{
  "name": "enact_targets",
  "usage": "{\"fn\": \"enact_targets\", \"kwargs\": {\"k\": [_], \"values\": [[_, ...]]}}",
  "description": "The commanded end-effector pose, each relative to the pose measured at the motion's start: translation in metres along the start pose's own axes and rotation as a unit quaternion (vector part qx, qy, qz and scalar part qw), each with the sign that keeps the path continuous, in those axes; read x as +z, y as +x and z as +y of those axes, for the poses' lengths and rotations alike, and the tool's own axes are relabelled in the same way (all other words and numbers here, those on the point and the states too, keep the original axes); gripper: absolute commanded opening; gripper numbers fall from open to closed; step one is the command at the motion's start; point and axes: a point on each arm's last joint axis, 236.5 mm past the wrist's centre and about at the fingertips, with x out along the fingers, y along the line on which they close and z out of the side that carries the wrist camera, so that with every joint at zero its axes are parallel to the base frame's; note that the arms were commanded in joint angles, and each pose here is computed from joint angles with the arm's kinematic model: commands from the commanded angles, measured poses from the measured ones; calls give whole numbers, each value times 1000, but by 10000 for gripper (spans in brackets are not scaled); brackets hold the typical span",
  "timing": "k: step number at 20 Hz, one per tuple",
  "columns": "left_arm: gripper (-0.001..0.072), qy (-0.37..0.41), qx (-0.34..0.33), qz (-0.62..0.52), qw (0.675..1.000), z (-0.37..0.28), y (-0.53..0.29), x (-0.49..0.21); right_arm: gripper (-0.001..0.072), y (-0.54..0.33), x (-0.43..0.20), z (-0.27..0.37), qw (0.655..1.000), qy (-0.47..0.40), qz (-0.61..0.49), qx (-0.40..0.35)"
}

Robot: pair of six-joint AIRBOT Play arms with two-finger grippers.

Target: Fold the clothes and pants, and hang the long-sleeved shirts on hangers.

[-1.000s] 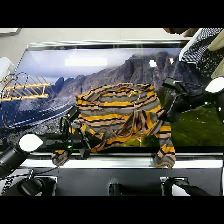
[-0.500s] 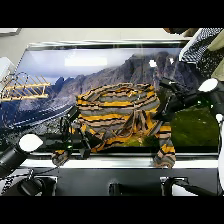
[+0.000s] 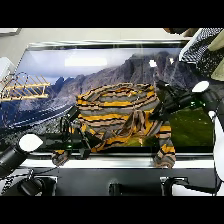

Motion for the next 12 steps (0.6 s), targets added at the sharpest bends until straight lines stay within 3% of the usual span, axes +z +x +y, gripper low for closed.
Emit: {"fn": "enact_targets", "kwargs": {"k": [1,6,7,10,12], "values": [[17,0,-1,0,1000,0,0,0,43,2,-3,14,999,-16,3,34],[25,0,-1,-1,1000,0,0,0,27,0,-4,22,999,-23,7,48],[110,-1,0,-1,1000,0,0,1,26,-2,-5,24,998,-26,10,48],[553,-61,15,-15,998,10,-2,7,24,-15,-3,36,998,-51,16,42],[574,-106,36,-21,994,26,-8,9,23,-25,-4,42,997,-64,26,26]]}}
